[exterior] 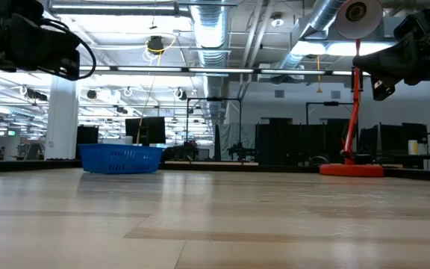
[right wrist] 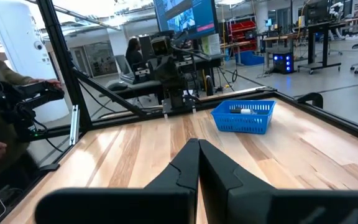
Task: Pick & Place Nail Polish
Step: Return to Home Position
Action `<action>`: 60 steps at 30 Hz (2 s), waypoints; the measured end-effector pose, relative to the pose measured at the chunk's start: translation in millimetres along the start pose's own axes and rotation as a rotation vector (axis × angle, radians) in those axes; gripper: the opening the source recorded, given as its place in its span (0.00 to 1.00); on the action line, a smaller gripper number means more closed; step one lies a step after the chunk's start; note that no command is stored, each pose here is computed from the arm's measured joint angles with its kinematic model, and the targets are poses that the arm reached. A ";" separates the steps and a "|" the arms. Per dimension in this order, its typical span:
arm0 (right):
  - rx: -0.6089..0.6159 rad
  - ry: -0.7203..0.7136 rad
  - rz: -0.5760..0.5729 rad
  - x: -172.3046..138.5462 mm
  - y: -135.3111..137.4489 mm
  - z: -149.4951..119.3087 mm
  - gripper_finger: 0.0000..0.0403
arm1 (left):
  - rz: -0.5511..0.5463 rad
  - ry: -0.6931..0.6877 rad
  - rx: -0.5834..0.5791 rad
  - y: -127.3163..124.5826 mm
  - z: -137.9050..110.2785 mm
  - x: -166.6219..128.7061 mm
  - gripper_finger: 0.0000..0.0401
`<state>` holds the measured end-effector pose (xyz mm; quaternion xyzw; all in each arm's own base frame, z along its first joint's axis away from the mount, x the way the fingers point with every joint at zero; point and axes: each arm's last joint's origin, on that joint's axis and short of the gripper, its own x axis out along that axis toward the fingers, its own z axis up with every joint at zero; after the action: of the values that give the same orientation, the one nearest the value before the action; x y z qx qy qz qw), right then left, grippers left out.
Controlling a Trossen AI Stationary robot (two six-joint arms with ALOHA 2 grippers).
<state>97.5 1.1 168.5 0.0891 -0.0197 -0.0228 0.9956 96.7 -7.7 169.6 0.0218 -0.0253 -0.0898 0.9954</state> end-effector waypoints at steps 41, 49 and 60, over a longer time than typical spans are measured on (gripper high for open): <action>0.000 0.001 0.000 0.0 0.0 -0.2 0.00 | -0.010 0.125 -0.012 0.6 -10.5 8.0 0.00; 0.000 0.001 0.000 0.0 0.0 -0.2 0.00 | -0.008 0.085 -0.006 0.3 -7.0 5.6 0.00; 0.000 0.001 0.001 0.0 0.0 -0.2 0.00 | -0.011 -0.058 0.014 -1.2 5.5 0.0 0.00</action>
<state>97.6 1.2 168.3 0.0891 -0.0191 -0.0222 0.9956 96.2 -9.1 175.0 0.0261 -0.0546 -0.0955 0.9936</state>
